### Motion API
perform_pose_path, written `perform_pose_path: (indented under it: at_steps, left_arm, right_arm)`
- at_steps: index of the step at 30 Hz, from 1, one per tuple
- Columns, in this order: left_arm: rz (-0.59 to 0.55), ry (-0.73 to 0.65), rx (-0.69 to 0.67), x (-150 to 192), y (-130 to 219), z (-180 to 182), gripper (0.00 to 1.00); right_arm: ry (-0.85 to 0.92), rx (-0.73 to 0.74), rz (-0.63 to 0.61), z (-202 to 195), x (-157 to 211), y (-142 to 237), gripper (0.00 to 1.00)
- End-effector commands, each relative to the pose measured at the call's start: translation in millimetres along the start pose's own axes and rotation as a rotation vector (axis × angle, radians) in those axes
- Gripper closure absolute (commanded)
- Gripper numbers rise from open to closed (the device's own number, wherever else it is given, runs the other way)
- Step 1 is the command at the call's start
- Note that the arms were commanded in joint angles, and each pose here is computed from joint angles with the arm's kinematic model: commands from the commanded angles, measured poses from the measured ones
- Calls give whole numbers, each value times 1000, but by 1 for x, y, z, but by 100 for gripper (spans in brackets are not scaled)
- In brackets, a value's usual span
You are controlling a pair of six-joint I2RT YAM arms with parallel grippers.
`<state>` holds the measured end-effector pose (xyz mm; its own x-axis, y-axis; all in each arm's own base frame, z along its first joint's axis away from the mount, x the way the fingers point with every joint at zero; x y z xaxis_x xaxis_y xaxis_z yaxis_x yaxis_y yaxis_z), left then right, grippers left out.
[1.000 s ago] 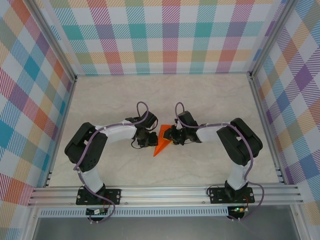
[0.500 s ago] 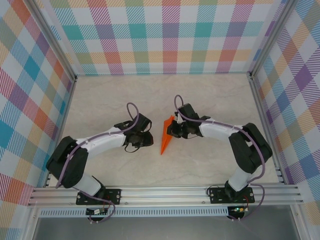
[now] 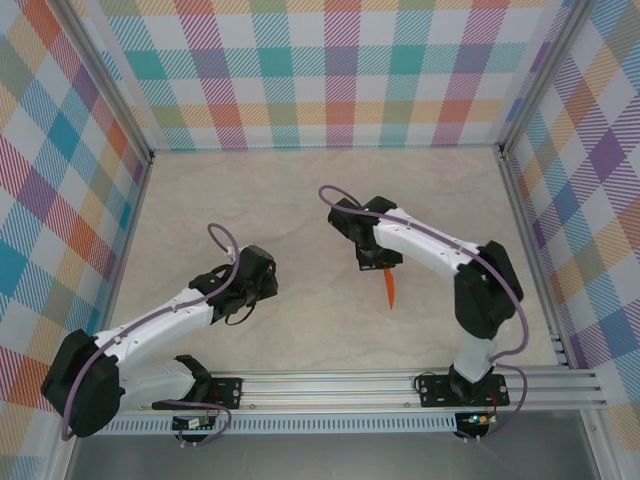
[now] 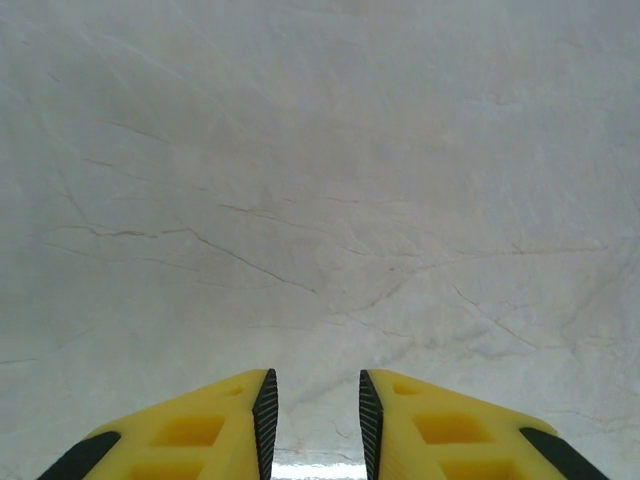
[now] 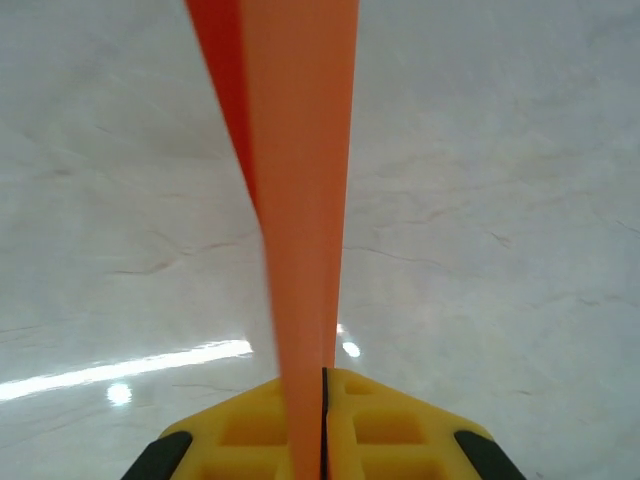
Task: Fold a paper plane with a square sheet of paper (pick it up from the middle)
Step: Turn over the paper at the center of the table.
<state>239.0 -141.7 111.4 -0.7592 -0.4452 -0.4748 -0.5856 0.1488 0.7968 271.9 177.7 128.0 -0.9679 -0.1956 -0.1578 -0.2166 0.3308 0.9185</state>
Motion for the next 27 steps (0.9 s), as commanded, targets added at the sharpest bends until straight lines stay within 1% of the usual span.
perform_pose_path:
  at_steps: [1, 6, 10, 13, 15, 17, 20, 22, 25, 27]
  left_arm:
    - [-112, 55, -47, -16, 12, 17, 68]
    - [-180, 90, -49, -20, 27, 34, 55]
    - [-188, 104, -17, -18, 32, 37, 52]
    - [-174, 99, -2, -15, 32, 37, 51]
    - [-154, 87, 15, -13, 31, 33, 50]
    - [-127, 73, 39, -10, 28, 27, 49]
    - [-86, 54, 71, -6, 23, 16, 49]
    - [-56, 41, 97, -3, 19, 7, 49]
    - [-12, 27, 125, 0, 14, -5, 48]
    - [20, 19, 142, 3, 10, -13, 48]
  right_arm:
    - [64, 182, 112, -2, 17, -11, 92]
    - [102, 121, 177, 62, 12, -30, 90]
    - [98, -15, 202, 111, 5, -37, 87]
    - [83, -141, 204, 134, 1, -33, 80]
    - [81, -244, 178, 147, -3, -24, 73]
    - [81, -336, 114, 150, -8, -7, 62]
    - [86, -450, 27, 144, -12, 19, 47]
    - [88, -522, -16, 139, -11, 29, 40]
    - [53, -609, -69, 121, -11, 36, 39]
    - [24, -675, -92, 110, -12, 34, 39]
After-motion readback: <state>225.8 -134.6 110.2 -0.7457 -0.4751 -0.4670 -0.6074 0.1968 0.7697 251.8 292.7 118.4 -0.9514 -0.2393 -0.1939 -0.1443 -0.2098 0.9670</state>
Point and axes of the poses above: each hand's point on the last joint's axis, 136 mm out from that joint toward the fingers, its own y axis back along the fingers, its own z axis along the line the jaws close on, x = y × z, the point moved 2 cm from there along y, back along the fingers, and after that the axes turned 8 degrees about y, right-handed, at the moved point
